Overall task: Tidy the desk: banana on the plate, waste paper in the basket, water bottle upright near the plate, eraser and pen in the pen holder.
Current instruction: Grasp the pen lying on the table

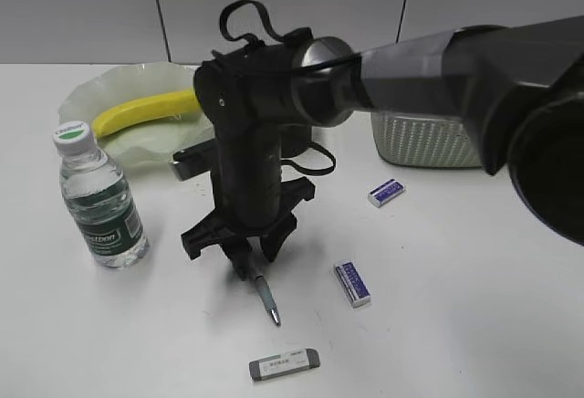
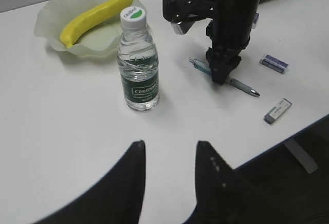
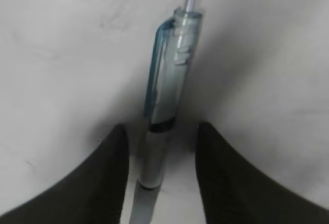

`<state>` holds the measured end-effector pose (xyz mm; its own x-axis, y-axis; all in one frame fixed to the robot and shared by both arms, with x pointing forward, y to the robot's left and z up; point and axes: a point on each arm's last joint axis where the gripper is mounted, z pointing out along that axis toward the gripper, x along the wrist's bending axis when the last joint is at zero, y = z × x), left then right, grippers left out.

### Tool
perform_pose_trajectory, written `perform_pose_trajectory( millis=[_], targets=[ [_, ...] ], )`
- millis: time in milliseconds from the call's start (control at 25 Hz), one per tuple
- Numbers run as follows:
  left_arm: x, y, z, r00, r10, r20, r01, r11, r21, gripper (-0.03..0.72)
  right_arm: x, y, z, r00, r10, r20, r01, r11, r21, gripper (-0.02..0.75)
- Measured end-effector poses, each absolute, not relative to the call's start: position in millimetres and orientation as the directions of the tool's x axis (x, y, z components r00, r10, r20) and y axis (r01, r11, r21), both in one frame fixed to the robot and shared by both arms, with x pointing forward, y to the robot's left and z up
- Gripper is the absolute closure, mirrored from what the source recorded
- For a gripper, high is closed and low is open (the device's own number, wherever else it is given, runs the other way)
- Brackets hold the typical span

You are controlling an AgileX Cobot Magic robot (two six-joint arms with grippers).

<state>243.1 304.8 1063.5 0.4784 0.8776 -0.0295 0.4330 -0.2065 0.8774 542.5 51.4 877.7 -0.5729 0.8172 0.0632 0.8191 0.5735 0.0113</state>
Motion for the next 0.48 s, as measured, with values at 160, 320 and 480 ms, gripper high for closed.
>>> perform_pose_trajectory(
  millis=[160,320,480],
  targets=[
    [243.1,304.8,1063.5,0.478,0.878,-0.03,0.433,-0.207,0.877,0.442,542.0,51.5,873.4,-0.57,0.819,0.066,0.821,0.571,-0.001,0.586],
    [243.1,304.8,1063.5,0.478,0.878,-0.03,0.433,-0.207,0.877,0.444,543.7,52.8,875.8,-0.568,0.82,0.069,0.822,0.569,0.01,0.628],
    [243.1,304.8,1063.5,0.478,0.878,-0.03,0.433,-0.207,0.877,0.444,550.9,55.2,897.6,-0.564,0.825,0.043,0.825,0.56,0.08,0.628]
  ],
)
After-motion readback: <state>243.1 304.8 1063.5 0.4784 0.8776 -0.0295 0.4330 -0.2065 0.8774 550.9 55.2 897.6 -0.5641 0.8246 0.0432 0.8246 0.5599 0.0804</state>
